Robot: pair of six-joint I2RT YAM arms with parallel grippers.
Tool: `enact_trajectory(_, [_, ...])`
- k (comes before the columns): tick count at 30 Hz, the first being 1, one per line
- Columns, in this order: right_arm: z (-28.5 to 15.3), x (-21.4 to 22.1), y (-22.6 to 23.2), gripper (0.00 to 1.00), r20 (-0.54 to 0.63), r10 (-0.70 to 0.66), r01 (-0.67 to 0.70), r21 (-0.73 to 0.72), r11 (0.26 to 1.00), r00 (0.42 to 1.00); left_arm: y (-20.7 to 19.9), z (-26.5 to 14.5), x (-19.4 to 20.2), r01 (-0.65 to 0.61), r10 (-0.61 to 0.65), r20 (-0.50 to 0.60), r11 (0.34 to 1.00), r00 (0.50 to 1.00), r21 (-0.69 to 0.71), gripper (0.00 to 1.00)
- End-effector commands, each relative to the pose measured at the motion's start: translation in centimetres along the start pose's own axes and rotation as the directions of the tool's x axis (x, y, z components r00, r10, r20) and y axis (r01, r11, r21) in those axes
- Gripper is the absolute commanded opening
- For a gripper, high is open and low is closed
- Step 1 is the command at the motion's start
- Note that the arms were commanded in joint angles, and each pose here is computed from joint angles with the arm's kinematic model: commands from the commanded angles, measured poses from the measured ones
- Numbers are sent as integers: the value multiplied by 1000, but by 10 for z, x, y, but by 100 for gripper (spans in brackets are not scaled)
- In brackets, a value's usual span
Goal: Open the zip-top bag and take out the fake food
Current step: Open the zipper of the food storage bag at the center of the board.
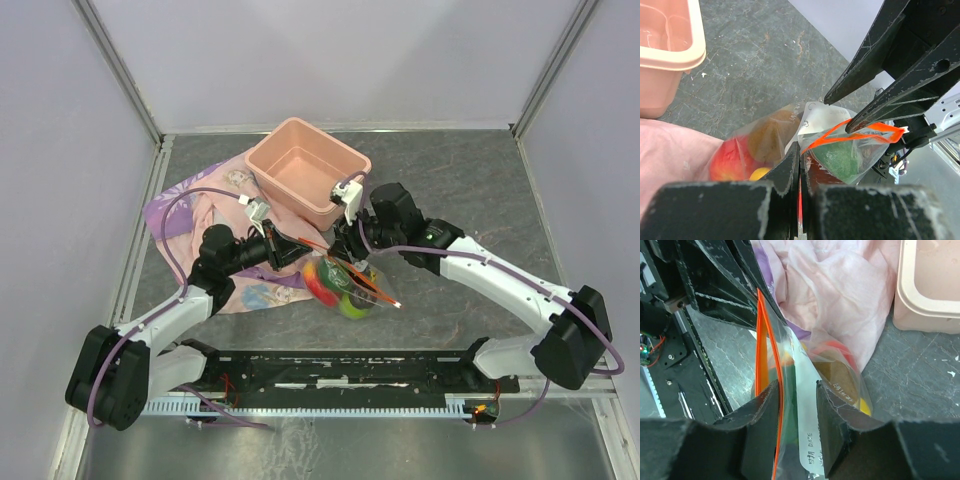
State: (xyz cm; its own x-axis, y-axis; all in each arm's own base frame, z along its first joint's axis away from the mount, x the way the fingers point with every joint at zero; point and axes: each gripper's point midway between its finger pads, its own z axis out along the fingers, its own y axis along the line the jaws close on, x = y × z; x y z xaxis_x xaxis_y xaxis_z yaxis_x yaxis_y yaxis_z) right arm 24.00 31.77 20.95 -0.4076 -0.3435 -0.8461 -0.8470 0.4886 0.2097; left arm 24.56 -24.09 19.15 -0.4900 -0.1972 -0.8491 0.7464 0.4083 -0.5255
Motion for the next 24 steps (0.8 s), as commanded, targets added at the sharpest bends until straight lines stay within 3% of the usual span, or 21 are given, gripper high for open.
enact_trajectory(1, [-9, -17, -4, 42, 27, -67, 65, 44, 997, 997, -10, 2, -19, -15, 13, 42, 999, 999, 38, 3])
enact_trajectory(8, [-19, -7, -6, 39, 5, -75, 74, 74, 994, 997, -9, 2, -19, -15, 14, 44, 999, 999, 32, 3])
enact_trajectory(15, [-26, 5, -6, 24, -15, -71, 72, 85, 994, 997, -9, 3, -20, -14, 12, 45, 999, 999, 31, 3])
enact_trajectory(24, [-26, 17, -9, 24, -52, -59, 64, 95, 993, 997, -10, 3, -22, -9, 7, 51, 999, 999, 31, 3])
